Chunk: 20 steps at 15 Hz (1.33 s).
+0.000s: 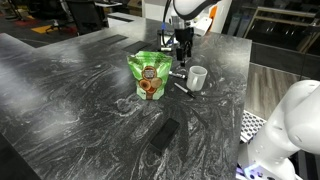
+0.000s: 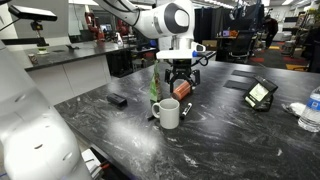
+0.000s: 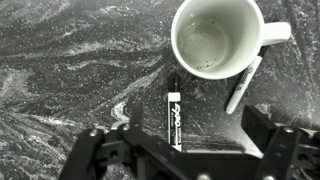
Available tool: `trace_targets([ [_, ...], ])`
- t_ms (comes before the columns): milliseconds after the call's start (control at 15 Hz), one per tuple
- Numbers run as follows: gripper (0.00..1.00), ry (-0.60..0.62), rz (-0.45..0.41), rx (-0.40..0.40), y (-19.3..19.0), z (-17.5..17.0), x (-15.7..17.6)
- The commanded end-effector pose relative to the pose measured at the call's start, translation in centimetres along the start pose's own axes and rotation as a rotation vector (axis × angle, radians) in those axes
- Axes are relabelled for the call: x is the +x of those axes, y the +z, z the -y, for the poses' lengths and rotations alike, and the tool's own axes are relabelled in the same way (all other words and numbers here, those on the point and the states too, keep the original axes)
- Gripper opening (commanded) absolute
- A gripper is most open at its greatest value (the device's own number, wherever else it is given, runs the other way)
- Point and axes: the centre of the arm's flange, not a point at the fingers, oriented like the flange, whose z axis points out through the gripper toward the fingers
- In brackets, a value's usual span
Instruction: Put one black marker in the mug.
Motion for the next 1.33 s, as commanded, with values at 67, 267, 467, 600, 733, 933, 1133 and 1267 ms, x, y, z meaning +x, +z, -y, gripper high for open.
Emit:
trace_targets([
  [67,1.00,0.006,0.053,0.057,1.0,-0.7,3.7],
  [267,1.00,0.012,0.083,0.051,2.4,-1.0,5.0],
  [467,1.00,0.014,0.098,0.036,3.8,-1.0,6.1],
  [600,1.00,0.009,0.098,0.022,4.7,-0.8,6.9],
  [733,1.00,-0.001,0.096,0.021,5.4,-0.7,7.5],
  [933,1.00,-0.021,0.076,0.024,6.3,-0.6,8.4],
  [1133,1.00,-0.022,0.058,0.025,7.4,-0.7,9.3],
  [1267,1.00,-0.020,0.055,0.028,8.0,-0.9,9.7],
])
